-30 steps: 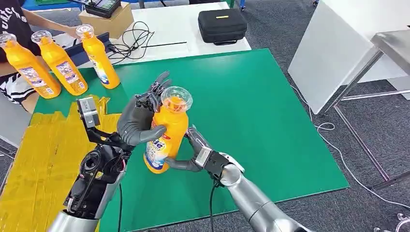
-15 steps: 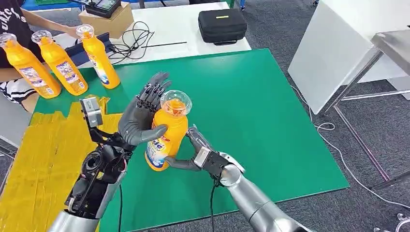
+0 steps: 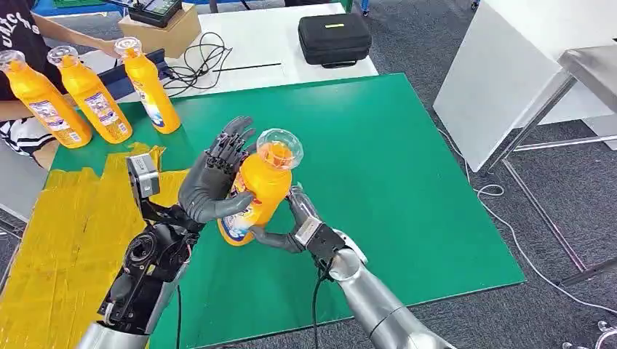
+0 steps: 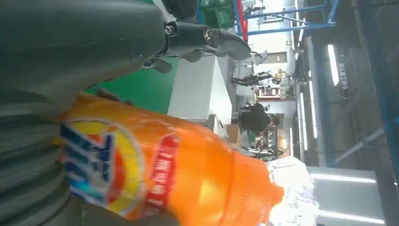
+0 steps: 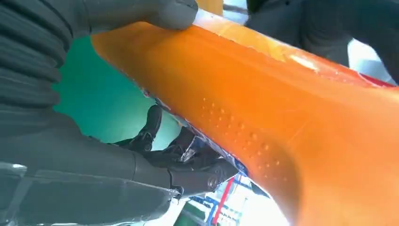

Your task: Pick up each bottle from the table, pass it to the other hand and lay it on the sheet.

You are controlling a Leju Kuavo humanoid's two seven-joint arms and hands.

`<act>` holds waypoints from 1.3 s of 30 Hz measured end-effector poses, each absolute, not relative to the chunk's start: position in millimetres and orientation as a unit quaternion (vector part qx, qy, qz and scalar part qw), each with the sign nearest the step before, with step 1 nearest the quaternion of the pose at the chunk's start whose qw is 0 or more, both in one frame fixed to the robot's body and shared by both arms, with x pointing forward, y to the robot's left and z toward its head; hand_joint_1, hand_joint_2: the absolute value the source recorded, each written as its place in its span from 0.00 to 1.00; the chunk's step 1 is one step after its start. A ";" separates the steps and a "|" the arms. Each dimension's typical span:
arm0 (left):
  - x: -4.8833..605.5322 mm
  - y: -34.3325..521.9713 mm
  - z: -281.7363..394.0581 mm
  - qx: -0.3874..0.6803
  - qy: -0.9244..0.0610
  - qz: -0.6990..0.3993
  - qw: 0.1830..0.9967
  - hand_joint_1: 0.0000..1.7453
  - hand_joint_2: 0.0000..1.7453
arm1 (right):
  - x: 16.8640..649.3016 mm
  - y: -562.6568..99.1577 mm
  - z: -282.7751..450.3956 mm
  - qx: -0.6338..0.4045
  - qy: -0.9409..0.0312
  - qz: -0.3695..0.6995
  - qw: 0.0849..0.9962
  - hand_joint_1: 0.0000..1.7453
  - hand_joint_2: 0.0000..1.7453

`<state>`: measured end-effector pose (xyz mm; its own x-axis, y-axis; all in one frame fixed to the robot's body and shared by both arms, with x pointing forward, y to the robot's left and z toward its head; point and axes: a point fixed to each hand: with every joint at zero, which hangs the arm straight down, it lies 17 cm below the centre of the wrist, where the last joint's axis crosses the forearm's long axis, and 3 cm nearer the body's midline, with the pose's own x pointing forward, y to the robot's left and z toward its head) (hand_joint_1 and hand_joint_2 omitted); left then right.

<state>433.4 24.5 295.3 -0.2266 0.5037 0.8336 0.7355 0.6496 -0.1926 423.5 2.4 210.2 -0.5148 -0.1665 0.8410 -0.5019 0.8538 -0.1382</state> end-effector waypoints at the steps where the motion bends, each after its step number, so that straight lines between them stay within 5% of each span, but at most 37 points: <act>1: 433.2 24.9 295.8 -0.399 -0.775 -0.121 0.475 0.00 1.00 | 424.4 1.5 211.8 0.194 -0.852 0.182 0.452 1.00 1.00; 30: 434.1 34.4 291.9 -0.353 -0.800 -0.129 0.468 0.00 1.00 | 429.9 10.2 225.3 0.186 -0.851 0.170 0.461 1.00 1.00; 31: 435.2 35.2 291.5 -0.345 -0.804 -0.130 0.467 0.00 0.00 | 430.1 12.0 225.6 0.186 -0.850 0.174 0.460 1.00 1.00; 39: 441.8 37.6 286.1 -0.281 -0.826 -0.153 0.464 0.00 0.00 | 430.2 23.0 226.1 0.189 -0.847 0.186 0.461 1.00 1.00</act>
